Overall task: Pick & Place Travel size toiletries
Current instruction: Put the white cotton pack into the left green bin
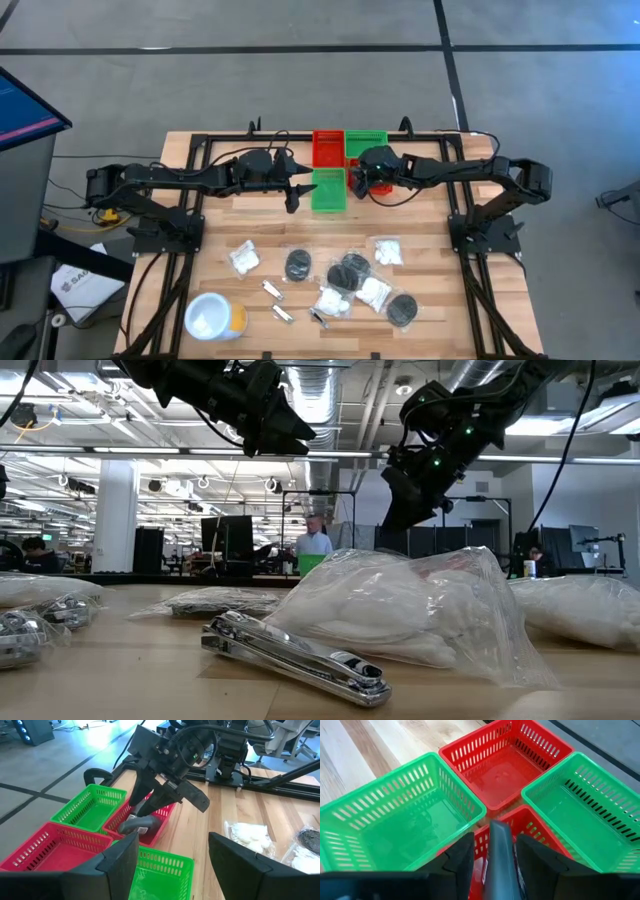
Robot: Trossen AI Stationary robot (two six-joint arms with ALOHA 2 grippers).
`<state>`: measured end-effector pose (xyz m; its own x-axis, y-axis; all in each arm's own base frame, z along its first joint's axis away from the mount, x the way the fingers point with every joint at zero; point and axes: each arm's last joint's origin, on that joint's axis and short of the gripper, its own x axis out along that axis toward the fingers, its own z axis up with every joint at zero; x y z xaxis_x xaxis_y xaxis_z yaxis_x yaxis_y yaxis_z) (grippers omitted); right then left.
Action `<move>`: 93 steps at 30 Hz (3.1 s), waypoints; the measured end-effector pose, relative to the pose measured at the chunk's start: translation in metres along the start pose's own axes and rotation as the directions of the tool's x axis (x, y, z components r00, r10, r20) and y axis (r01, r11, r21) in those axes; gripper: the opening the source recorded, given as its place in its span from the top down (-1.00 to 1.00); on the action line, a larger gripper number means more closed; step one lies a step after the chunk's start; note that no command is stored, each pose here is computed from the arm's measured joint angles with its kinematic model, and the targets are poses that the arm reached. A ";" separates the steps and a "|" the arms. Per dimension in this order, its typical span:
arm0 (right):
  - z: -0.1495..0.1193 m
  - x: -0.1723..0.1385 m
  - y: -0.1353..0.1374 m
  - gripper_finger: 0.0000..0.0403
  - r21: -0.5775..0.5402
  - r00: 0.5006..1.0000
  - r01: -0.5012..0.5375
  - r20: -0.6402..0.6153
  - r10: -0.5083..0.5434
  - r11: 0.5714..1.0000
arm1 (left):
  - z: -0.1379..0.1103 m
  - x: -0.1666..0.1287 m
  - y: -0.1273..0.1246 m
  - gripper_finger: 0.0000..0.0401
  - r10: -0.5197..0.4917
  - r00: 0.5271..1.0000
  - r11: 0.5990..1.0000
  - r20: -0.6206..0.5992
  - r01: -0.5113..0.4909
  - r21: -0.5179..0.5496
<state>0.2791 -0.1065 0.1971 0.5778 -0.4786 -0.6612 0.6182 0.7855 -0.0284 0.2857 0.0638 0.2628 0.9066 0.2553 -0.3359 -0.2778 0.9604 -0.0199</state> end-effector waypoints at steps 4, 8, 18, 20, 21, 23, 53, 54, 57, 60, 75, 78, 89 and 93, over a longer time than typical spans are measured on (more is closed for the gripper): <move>-0.001 -0.004 0.007 0.33 -0.028 1.000 -0.026 0.000 0.026 0.999 | 0.000 0.000 0.000 -0.15 0.000 1.000 1.000 0.000 0.000 0.000; -0.003 -0.013 0.018 0.33 -0.067 0.992 -0.129 -0.023 0.127 0.989 | 0.000 0.000 0.000 -0.15 0.001 1.000 1.000 0.000 -0.001 0.000; -0.026 -0.051 0.051 0.33 -0.178 0.944 -0.299 -0.198 0.264 0.937 | 0.000 0.000 0.000 -0.15 0.004 1.000 1.000 0.000 -0.004 0.000; -0.033 -0.055 0.057 0.34 -0.188 0.933 -0.312 -0.247 0.263 0.931 | 0.000 0.000 0.000 -0.15 0.004 1.000 1.000 0.000 -0.004 0.000; -0.036 -0.057 0.059 0.34 -0.191 0.927 -0.318 -0.267 0.262 0.929 | 0.000 0.000 0.000 -0.15 0.004 1.000 1.000 0.000 -0.004 0.000; -0.042 -0.060 0.064 0.34 -0.196 0.918 -0.327 -0.299 0.262 0.924 | 0.000 0.000 0.000 -0.15 0.004 1.000 1.000 0.000 -0.004 0.000; -0.075 -0.077 0.095 0.36 -0.232 0.859 -0.381 -0.448 0.250 0.895 | 0.000 0.000 0.000 -0.15 0.000 1.000 1.000 0.000 0.000 0.000; -0.077 -0.075 0.097 0.37 -0.235 0.857 -0.382 -0.451 0.248 0.894 | 0.000 0.000 0.000 -0.15 0.001 1.000 1.000 0.000 -0.001 0.000; -0.083 -0.068 0.099 0.37 -0.246 0.848 -0.370 -0.484 0.217 0.896 | 0.000 0.000 0.000 -0.15 0.001 1.000 1.000 0.001 -0.001 0.000; -0.088 -0.060 0.102 0.36 -0.253 0.841 -0.363 -0.504 0.198 0.897 | 0.000 0.000 0.000 -0.15 0.001 1.000 1.000 -0.001 -0.001 0.000; -0.112 -0.030 0.110 0.36 -0.304 0.799 -0.340 -0.592 0.103 0.890 | 0.000 0.000 0.000 -0.15 0.004 1.000 1.000 0.000 -0.004 0.000; -0.112 -0.029 0.110 0.36 -0.304 0.799 -0.340 -0.593 0.103 0.890 | 0.000 0.000 0.000 -0.15 0.004 1.000 1.000 0.001 -0.004 0.000; -0.112 -0.031 0.110 0.67 -0.301 0.799 -0.341 -0.593 0.105 0.891 | 0.000 0.000 0.000 -0.15 0.000 1.000 1.000 0.000 0.000 0.000; -0.112 -0.031 0.109 0.88 -0.302 0.799 -0.339 -0.593 0.103 0.891 | 0.000 0.000 0.000 -0.15 -0.001 1.000 1.000 0.000 0.001 0.000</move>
<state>0.2695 0.0380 0.1307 0.2093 -0.0688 -0.9754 0.1942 0.9806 -0.0274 0.2856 0.0638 0.2629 0.9069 0.2549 -0.3356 -0.2772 0.9606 -0.0197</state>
